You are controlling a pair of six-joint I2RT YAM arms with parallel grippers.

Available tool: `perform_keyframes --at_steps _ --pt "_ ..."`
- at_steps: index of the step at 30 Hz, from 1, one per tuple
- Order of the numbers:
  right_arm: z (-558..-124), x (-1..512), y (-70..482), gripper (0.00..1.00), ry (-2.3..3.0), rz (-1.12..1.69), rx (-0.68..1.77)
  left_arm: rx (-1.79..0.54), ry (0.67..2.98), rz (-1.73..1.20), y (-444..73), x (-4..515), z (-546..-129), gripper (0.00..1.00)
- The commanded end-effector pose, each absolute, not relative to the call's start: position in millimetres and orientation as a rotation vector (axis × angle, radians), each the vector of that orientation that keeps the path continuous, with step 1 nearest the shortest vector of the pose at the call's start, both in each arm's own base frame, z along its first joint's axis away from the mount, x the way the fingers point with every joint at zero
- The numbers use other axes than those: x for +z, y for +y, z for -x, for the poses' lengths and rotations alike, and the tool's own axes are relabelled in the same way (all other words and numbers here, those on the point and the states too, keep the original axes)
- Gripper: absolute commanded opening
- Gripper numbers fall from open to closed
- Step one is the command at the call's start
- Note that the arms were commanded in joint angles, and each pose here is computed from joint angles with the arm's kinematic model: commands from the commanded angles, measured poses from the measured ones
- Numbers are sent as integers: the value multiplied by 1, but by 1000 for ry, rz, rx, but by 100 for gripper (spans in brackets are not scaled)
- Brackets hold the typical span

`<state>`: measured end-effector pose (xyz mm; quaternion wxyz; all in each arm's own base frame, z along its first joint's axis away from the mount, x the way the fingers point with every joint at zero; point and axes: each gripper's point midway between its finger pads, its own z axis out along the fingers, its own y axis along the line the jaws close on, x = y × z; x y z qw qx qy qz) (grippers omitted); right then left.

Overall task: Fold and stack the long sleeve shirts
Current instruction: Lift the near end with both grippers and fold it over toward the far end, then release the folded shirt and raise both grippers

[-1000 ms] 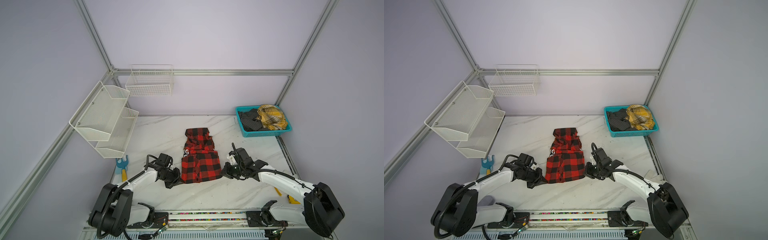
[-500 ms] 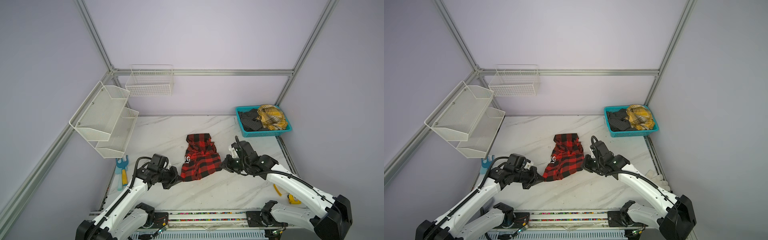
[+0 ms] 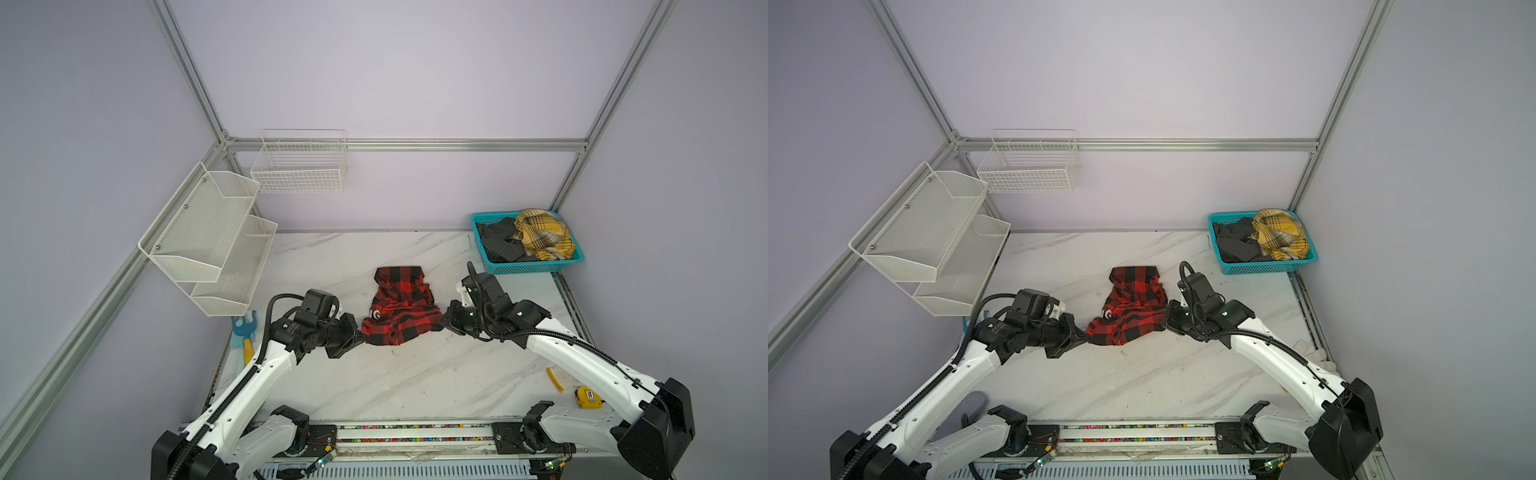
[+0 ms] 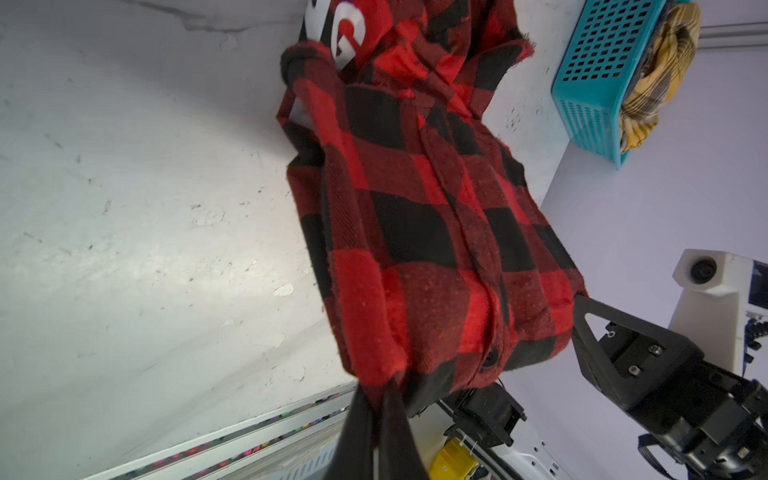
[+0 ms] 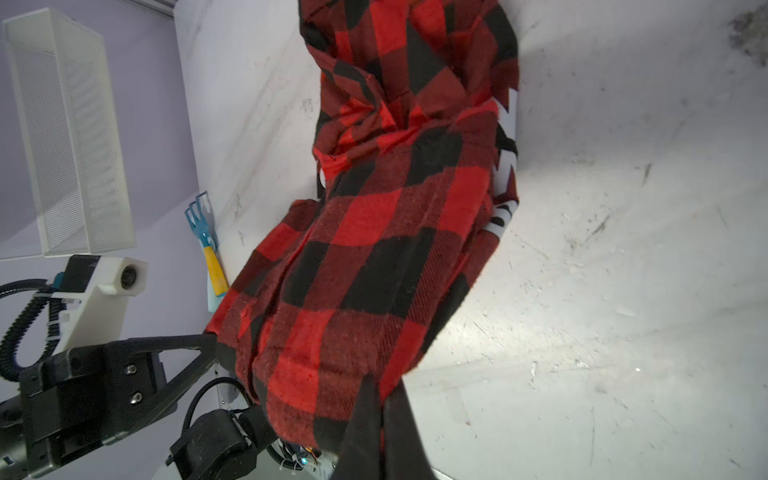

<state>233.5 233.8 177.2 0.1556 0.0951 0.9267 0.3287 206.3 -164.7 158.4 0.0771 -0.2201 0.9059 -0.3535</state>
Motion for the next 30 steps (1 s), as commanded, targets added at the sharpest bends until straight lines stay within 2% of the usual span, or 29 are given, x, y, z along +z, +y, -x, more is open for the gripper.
perform_keyframes --at_steps 1,7,11,14,19,21,26,27,28,29,30 --pt "-213 170 226 0 2671 -303 935 -1031 2781 648 -160 143 -177 0" --pt "-182 157 229 0 2684 -329 975 -1031 2828 631 -169 135 -153 0" --pt "-193 179 237 0 2623 -364 1029 -1037 2755 606 -174 153 -172 0" --pt "-223 191 239 0 2599 -369 971 -1031 2633 552 -180 186 -211 0" --pt "-297 222 230 0 2513 -361 936 -997 2451 441 -189 256 -300 0" --pt "-331 226 228 0 2492 -340 919 -941 2391 424 -188 269 -337 0" --pt "-440 212 230 0 2472 -309 882 -900 2374 463 -187 235 -445 0" --pt "-466 210 227 0 2457 -323 877 -874 2369 471 -185 227 -471 7" --pt "-492 209 224 8 2433 -332 872 -903 2361 450 -192 221 -499 22" --pt "-511 203 221 26 2431 -361 857 -917 2359 422 -197 220 -521 37" --pt "-529 193 219 48 2449 -388 862 -902 2429 444 -198 201 -542 47"
